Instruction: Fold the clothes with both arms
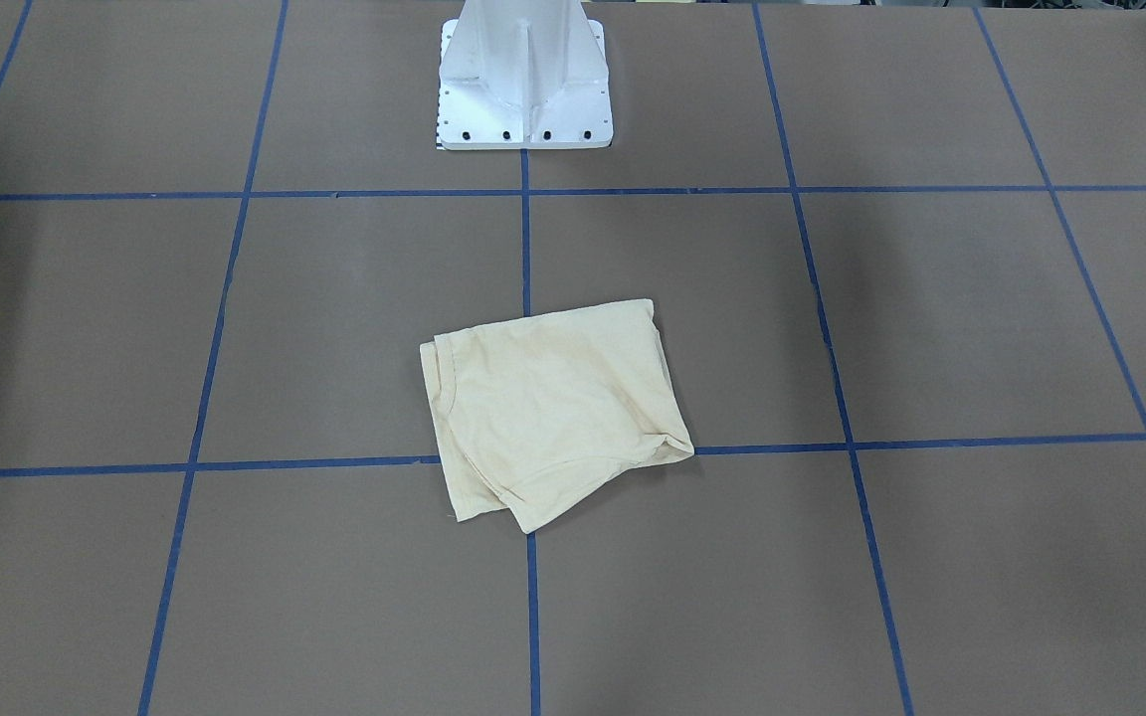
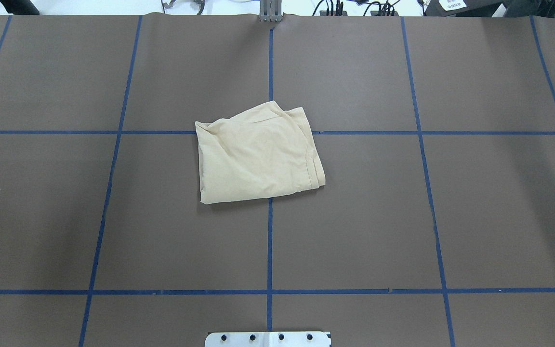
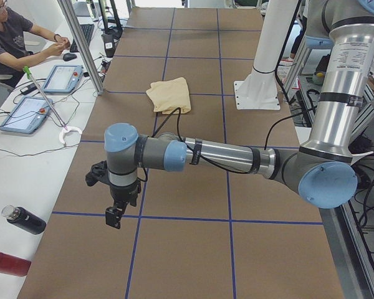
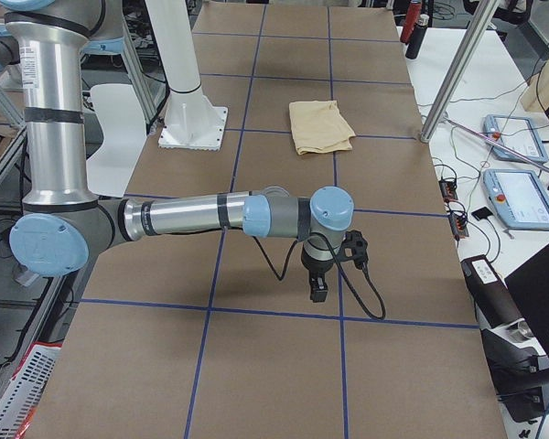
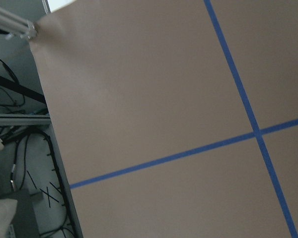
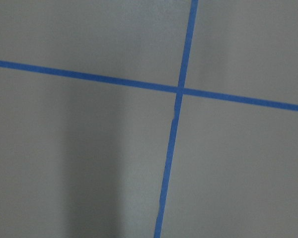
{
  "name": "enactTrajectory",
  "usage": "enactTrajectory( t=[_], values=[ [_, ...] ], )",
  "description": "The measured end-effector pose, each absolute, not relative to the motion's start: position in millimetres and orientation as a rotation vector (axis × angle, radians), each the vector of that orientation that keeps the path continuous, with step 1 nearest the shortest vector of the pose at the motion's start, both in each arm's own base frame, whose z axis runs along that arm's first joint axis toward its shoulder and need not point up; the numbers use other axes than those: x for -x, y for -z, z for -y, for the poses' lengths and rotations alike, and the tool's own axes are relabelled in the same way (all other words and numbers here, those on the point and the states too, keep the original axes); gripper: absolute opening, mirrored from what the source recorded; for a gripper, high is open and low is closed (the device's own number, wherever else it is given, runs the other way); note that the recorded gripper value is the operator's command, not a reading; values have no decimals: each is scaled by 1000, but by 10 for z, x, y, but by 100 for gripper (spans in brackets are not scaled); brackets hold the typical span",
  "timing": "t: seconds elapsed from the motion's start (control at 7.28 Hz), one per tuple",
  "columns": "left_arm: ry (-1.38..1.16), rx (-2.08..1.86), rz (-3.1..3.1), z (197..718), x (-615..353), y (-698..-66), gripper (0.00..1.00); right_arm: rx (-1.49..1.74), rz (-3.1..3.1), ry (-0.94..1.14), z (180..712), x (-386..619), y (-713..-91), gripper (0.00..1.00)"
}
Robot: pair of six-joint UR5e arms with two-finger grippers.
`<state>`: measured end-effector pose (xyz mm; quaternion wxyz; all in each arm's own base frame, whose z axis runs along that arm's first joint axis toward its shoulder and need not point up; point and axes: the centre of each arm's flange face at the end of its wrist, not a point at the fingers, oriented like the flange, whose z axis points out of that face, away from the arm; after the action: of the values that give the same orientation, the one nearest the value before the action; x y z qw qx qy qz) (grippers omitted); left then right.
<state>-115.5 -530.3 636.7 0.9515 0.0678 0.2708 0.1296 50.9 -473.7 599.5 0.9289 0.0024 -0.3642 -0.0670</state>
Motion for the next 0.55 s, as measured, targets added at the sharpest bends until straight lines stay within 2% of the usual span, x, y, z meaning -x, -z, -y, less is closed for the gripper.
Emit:
enactTrajectory(
  t=[0.27,0.55],
  values=[
    [-238,-94,-654,4993,1055,-6624,99,46,703,121,4484,-549,-6127,100],
    [-241,-73,-672,4883,981,-6725,99,63,666,118,4451,-574,-6196,100]
  ],
)
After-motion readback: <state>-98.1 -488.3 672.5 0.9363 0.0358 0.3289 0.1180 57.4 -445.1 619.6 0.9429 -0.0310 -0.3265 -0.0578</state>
